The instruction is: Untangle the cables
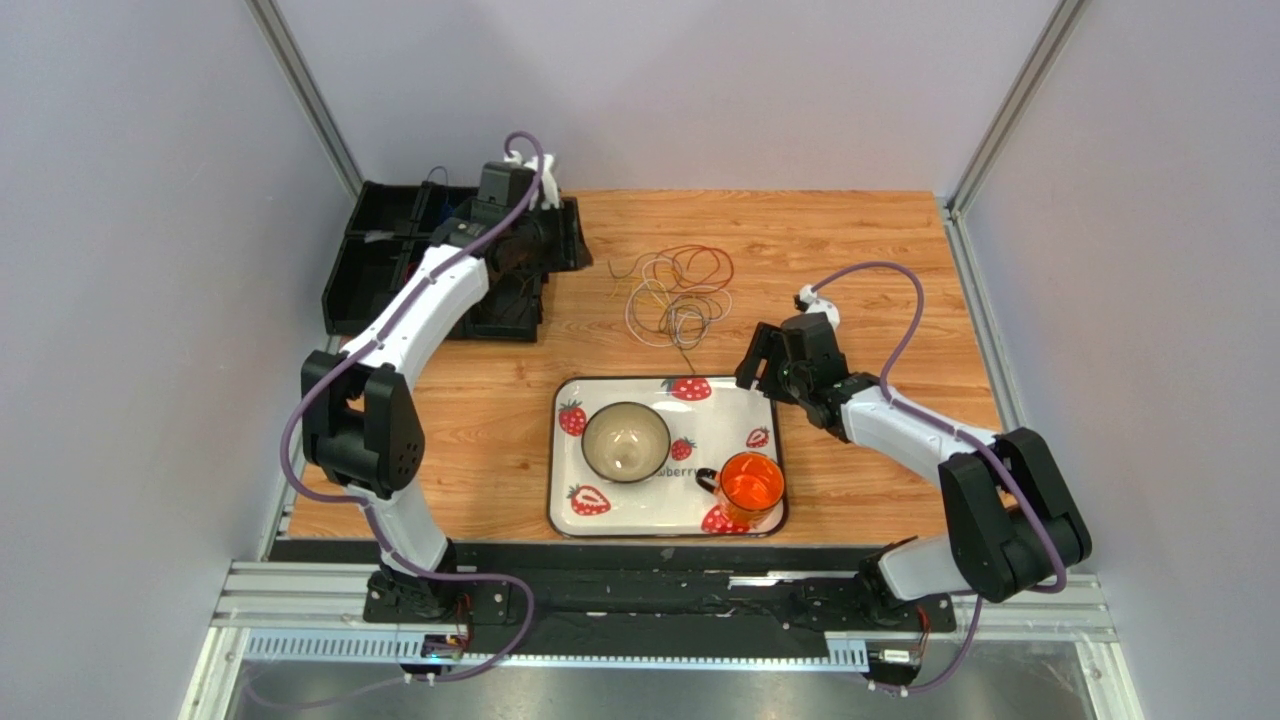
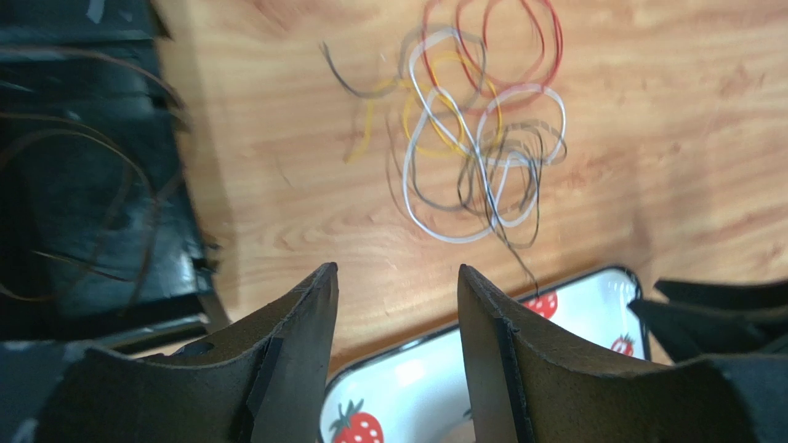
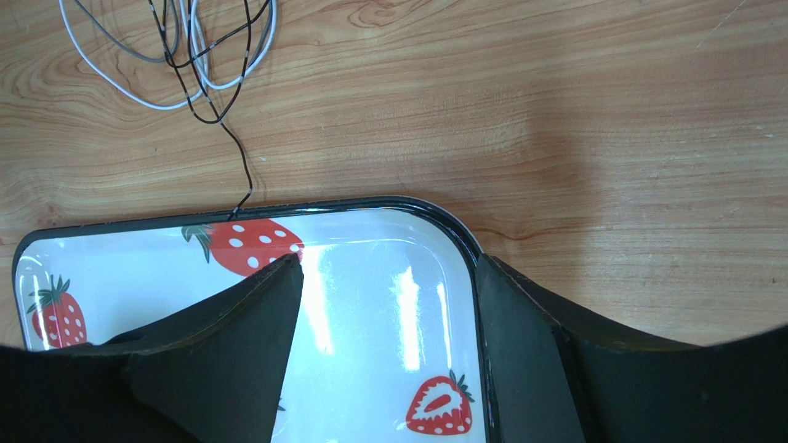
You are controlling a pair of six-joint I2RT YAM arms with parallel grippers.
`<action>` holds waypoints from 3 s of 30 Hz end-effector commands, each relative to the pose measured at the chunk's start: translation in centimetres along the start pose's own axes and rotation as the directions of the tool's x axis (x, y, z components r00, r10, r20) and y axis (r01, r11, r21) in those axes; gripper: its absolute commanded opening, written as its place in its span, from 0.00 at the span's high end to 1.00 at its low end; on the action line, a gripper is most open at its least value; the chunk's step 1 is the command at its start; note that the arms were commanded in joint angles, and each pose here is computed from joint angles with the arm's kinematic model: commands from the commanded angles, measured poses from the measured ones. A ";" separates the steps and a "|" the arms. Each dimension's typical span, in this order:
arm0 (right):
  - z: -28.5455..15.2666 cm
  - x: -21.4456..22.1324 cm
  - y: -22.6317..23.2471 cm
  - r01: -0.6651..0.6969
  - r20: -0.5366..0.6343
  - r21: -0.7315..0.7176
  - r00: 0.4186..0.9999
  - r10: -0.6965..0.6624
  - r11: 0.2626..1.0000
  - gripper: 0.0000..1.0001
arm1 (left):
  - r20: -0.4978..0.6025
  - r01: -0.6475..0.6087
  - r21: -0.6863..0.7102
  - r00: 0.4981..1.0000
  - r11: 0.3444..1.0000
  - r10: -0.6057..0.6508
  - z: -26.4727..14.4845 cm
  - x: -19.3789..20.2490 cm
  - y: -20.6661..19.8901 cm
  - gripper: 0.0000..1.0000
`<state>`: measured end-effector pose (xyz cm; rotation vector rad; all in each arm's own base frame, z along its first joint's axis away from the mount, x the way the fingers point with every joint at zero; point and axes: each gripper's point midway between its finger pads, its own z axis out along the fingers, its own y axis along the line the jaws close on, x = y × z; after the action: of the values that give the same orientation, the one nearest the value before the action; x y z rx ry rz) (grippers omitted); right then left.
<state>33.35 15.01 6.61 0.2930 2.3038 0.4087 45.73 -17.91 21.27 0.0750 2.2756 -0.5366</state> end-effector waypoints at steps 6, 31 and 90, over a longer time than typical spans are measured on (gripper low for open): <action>-0.1 -1.5 0.7 0.004 0.049 -0.027 0.999 -0.003 1.000 0.27 | 0.003 -0.138 0.041 0.990 0.990 0.138 1.9 3.4 -3.7 0.43; 0.9 -1.3 1.1 0.022 0.007 -0.021 1.000 -0.022 1.000 0.28 | -0.042 -0.263 0.266 0.958 0.927 0.284 13.8 9.3 -10.3 0.52; 1.0 -1.3 1.3 0.027 -0.002 -0.030 1.000 -0.027 0.999 0.28 | -0.090 -0.228 0.286 0.961 0.931 0.263 12.0 7.6 -13.7 1.00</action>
<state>33.48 15.53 5.63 0.2689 2.3530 0.4096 45.65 -34.58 4.04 0.5521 2.4307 -0.6217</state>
